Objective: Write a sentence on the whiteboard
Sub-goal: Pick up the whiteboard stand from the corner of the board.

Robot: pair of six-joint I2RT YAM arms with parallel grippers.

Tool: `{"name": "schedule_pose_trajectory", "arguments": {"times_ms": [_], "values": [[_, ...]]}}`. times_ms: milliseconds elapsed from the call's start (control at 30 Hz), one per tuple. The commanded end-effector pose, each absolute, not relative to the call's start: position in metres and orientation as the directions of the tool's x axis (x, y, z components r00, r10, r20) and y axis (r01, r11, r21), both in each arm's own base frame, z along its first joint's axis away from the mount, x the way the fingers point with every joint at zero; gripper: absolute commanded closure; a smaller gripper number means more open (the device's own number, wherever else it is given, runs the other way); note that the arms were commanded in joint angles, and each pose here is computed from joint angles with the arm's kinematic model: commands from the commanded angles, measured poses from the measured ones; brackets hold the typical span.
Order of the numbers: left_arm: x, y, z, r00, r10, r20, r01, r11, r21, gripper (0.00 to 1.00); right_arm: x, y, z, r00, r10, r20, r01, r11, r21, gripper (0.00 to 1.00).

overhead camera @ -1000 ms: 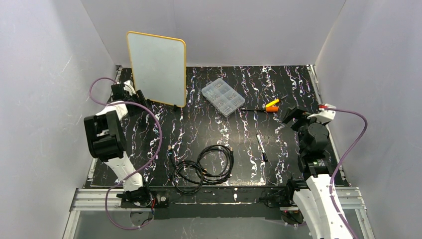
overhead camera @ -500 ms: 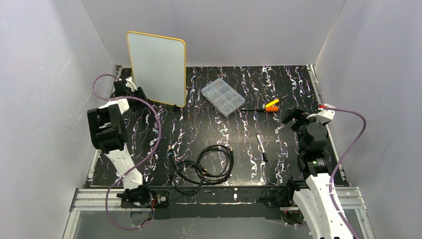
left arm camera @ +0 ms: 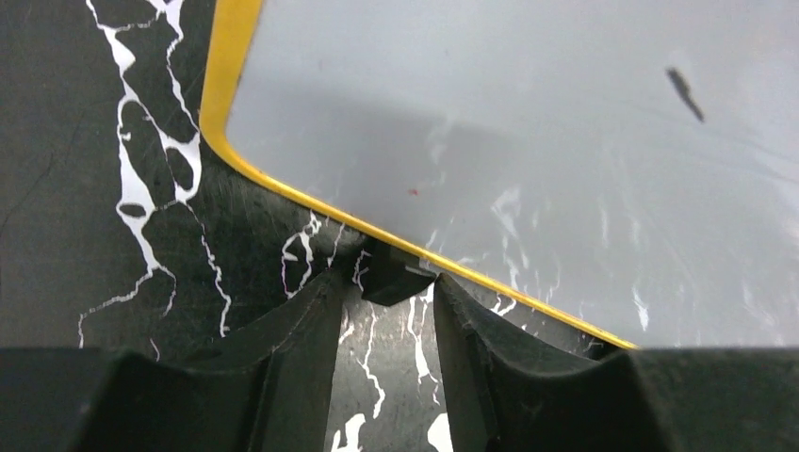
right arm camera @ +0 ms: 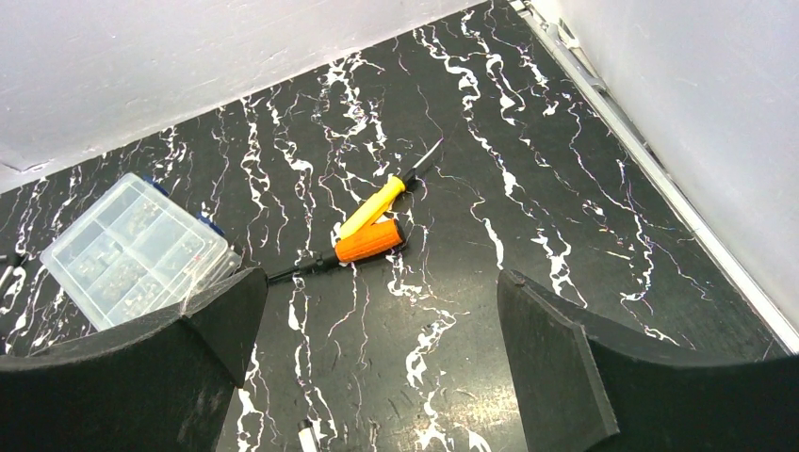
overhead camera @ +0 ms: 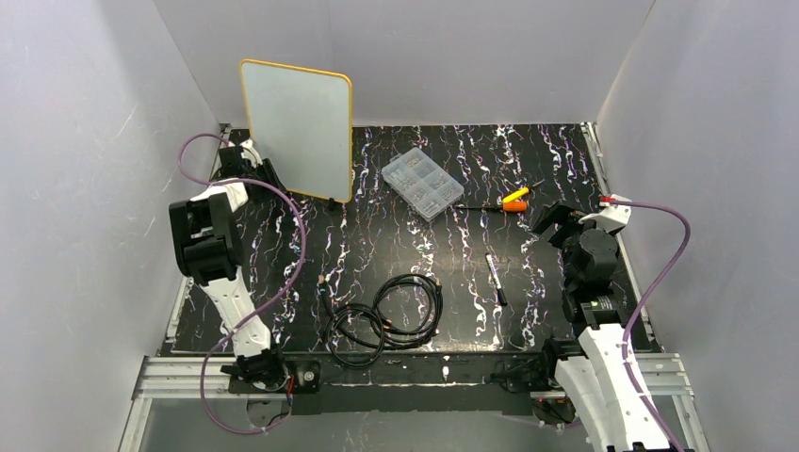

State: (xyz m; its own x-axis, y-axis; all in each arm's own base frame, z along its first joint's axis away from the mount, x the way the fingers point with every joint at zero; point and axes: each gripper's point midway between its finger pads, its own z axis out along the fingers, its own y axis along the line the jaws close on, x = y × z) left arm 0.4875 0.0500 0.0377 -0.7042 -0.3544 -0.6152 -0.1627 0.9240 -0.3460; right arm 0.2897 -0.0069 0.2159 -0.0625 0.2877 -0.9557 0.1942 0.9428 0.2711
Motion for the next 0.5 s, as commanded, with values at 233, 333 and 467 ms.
{"name": "schedule_pose_trajectory", "arguments": {"times_ms": [233,333,467], "values": [[0.5048,0.0538,0.0387,-0.705,-0.306,-0.640,-0.120,0.941,-0.318,0.63,0.2947,-0.0082,0.2315,-0.008,0.279,-0.960,0.183,0.944,0.273,0.00],[0.5039,0.0542,0.0355,-0.712,-0.289,-0.640,-0.109,0.946,-0.306,0.68,0.2949,-0.0082,0.2311,-0.010,0.278,-0.961,0.183,0.945,0.272,0.00],[0.4978,0.0553,0.0291,-0.724,-0.273,-0.634,-0.108,0.952,-0.286,0.73,0.2950,-0.0082,0.2315,-0.009,0.277,-0.961,0.182,0.945,0.271,0.00]]}}
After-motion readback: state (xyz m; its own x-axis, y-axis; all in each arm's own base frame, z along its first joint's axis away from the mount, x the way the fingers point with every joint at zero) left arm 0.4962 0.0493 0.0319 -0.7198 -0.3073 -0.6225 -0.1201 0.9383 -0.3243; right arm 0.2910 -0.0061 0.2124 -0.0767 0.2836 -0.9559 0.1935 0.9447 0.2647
